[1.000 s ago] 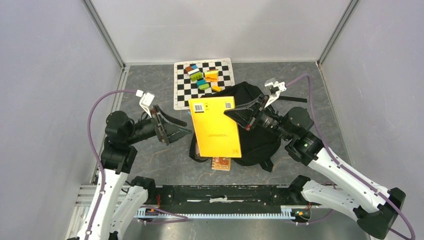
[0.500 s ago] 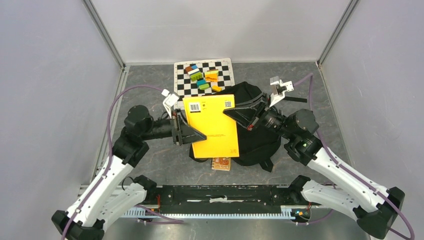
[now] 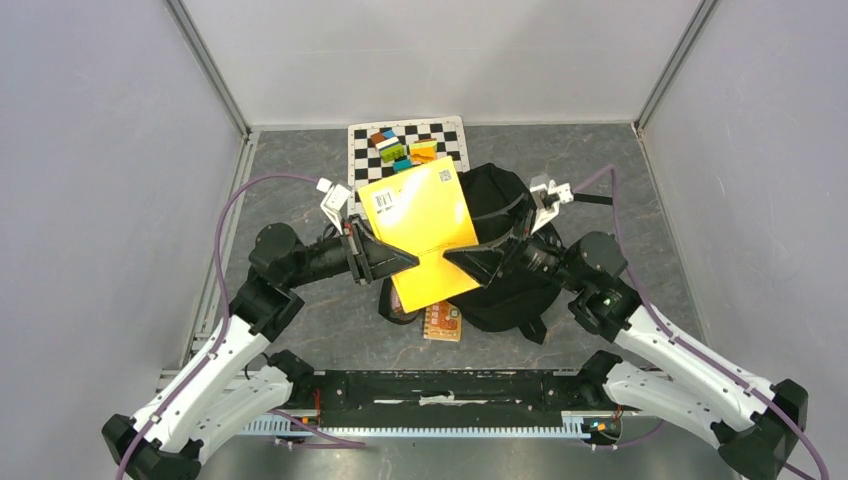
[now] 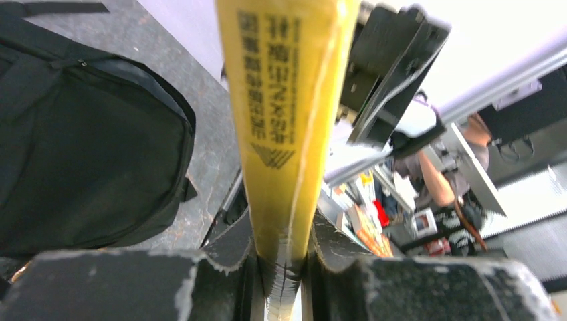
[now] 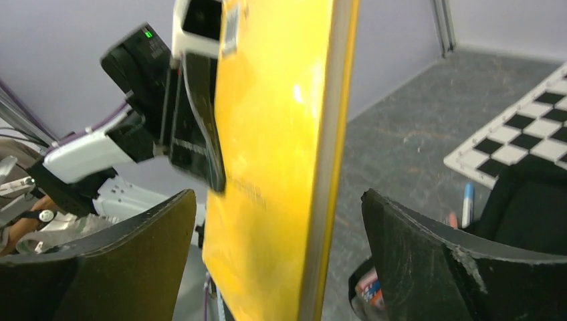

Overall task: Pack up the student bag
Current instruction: Pick up the book from the center of the board.

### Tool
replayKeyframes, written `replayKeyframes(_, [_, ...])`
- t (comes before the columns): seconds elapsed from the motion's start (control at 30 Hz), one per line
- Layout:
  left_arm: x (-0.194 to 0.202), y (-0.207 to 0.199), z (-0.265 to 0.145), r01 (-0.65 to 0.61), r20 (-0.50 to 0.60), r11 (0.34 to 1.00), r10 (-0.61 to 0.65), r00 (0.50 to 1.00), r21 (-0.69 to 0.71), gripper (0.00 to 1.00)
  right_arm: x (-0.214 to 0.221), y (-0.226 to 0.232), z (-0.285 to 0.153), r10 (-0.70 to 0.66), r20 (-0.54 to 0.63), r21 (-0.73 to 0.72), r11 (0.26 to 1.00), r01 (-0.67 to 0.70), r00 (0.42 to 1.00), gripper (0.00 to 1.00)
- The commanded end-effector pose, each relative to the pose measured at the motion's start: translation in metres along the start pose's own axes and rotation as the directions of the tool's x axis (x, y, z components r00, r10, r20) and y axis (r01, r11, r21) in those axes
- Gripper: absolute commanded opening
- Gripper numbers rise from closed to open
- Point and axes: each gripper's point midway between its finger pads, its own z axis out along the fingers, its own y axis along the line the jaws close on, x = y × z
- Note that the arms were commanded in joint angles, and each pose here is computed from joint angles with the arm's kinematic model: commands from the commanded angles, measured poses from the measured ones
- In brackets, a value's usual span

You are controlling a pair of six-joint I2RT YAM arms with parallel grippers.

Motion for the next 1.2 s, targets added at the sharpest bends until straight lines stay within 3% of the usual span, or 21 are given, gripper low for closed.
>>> replayKeyframes(0.0, [-0.060,-0.038,-0.007,-0.063,0.283,0.995,0.040,0.958,0.071,0.02,0.011,0.004,-0.021,0.025,0.048,-0.032,0.999,-0.023,0.999,0.98])
replayKeyframes(0.2, [-0.078,-0.029,-0.004,-0.048,0.375,0.998,0.027,0.927,0.045,0.02,0.012,-0.001,-0.039,0.199,0.181,-0.043,0.980,-0.194,0.963,0.98])
replayKeyframes(0.33, [-0.080,-0.023,0.009,-0.016,0.400,0.998,-0.013,0.916,0.068,0.02,0.009,0.002,-0.043,0.330,0.243,-0.125,0.943,-0.308,0.912,0.98])
replayKeyframes(0.57, [-0.078,-0.019,0.030,0.023,0.460,0.998,-0.048,0.887,0.060,0.02,-0.022,0.012,-0.045,0.361,0.361,-0.219,0.929,-0.299,0.860,0.97])
replayKeyframes(0.83, [-0.065,-0.013,0.048,0.069,0.512,0.996,-0.084,0.855,0.049,0.02,-0.043,0.012,-0.044,0.363,0.440,-0.242,0.929,-0.281,0.821,0.81])
replayKeyframes(0.9, [-0.063,-0.012,0.049,0.076,0.541,0.996,-0.094,0.836,0.055,0.02,-0.044,0.009,-0.043,0.360,0.452,-0.231,0.931,-0.283,0.816,0.69])
replayKeyframes(1.03, [-0.060,-0.005,0.049,0.085,0.563,0.996,-0.086,0.822,0.027,0.02,-0.043,0.006,-0.043,0.363,0.458,-0.224,0.930,-0.290,0.811,0.35])
replayKeyframes(1.17, [-0.053,0.001,0.057,0.074,0.523,0.997,-0.054,0.851,-0.017,0.06,-0.044,0.003,-0.047,0.359,0.474,-0.212,0.933,-0.291,0.804,0.00])
